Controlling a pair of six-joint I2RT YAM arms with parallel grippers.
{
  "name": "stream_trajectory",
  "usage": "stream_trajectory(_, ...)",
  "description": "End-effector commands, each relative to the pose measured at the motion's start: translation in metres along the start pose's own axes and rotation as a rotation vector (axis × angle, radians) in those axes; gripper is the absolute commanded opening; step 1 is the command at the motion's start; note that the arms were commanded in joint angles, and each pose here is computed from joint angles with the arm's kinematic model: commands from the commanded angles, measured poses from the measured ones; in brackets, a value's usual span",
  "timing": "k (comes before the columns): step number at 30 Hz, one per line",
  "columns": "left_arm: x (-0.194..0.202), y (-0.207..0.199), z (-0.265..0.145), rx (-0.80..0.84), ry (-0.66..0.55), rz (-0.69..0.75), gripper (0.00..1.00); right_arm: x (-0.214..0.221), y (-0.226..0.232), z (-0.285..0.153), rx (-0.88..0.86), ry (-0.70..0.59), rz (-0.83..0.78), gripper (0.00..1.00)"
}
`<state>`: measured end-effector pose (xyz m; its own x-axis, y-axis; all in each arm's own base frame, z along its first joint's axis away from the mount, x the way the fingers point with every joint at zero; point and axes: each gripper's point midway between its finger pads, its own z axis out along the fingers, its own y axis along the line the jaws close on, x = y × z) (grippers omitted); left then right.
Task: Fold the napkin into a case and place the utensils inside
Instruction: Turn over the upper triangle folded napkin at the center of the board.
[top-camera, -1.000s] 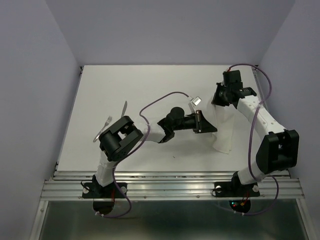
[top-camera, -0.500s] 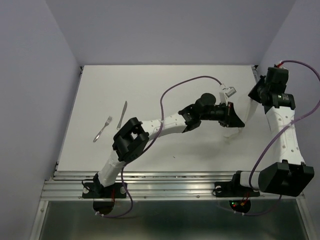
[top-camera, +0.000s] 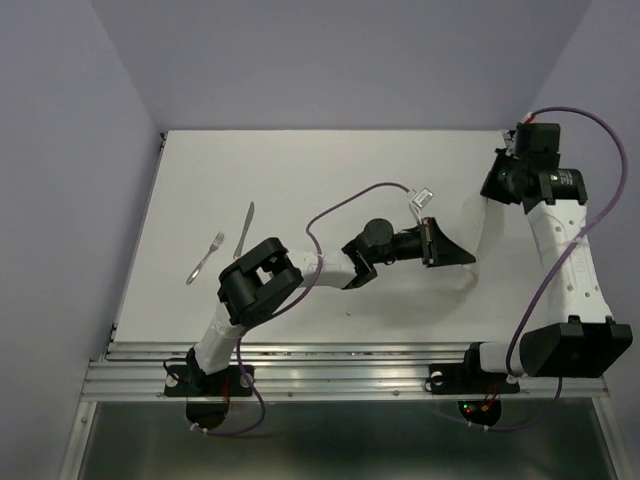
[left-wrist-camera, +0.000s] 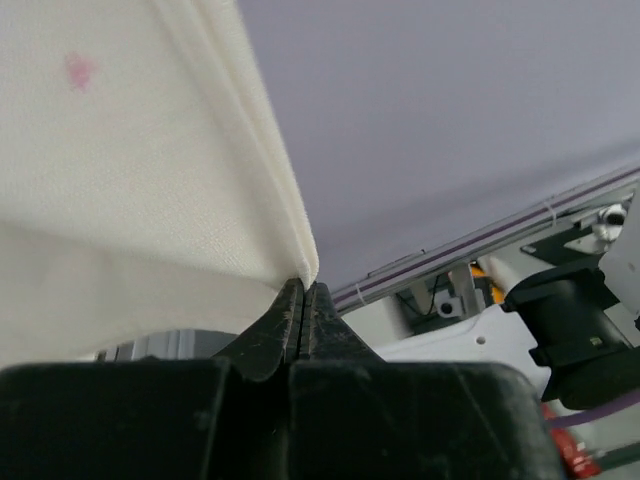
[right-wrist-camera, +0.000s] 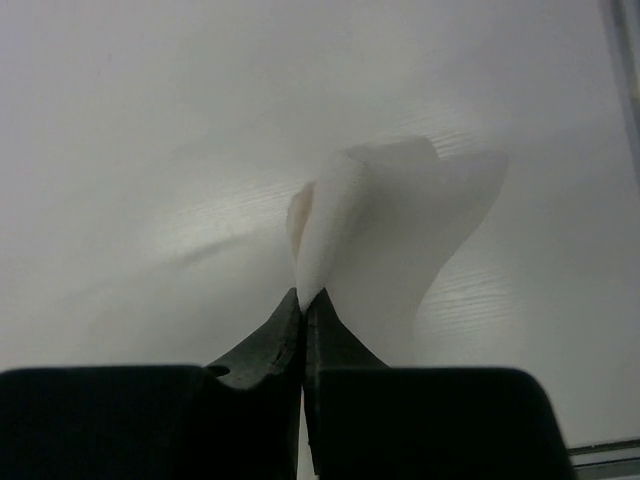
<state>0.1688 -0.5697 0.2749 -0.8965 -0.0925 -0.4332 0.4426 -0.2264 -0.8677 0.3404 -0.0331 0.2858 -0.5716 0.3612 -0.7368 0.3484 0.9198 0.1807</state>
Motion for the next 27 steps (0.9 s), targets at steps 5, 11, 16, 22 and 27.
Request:
stream_trajectory(5, 0.049, -0.053, -0.077, 0.284, 0.074, -0.039, 0.0, 0.008, 0.118, 0.078, -0.204, -0.102, -0.102, 0.01)
stream_trajectory(11, 0.04, -0.014, -0.122, 0.119, -0.023, -0.037, 0.0, 0.053, 0.173, 0.11, -0.306, -0.007, -0.137, 0.01)
stream_trajectory(16, 0.03, -0.004, -0.147, 0.096, -0.074, -0.048, 0.0, 0.077, 0.216, 0.123, -0.386, 0.038, -0.159, 0.01)
stream_trajectory(22, 0.022, 0.014, -0.149, -0.028, -0.048, 0.004, 0.0, 0.069, 0.23, 0.124, -0.429, 0.014, -0.091, 0.01)
stream_trajectory(27, -0.007, 0.006, -0.136, -0.158, -0.027, 0.163, 0.0, 0.029, 0.231, 0.101, -0.436, -0.092, -0.06, 0.01)
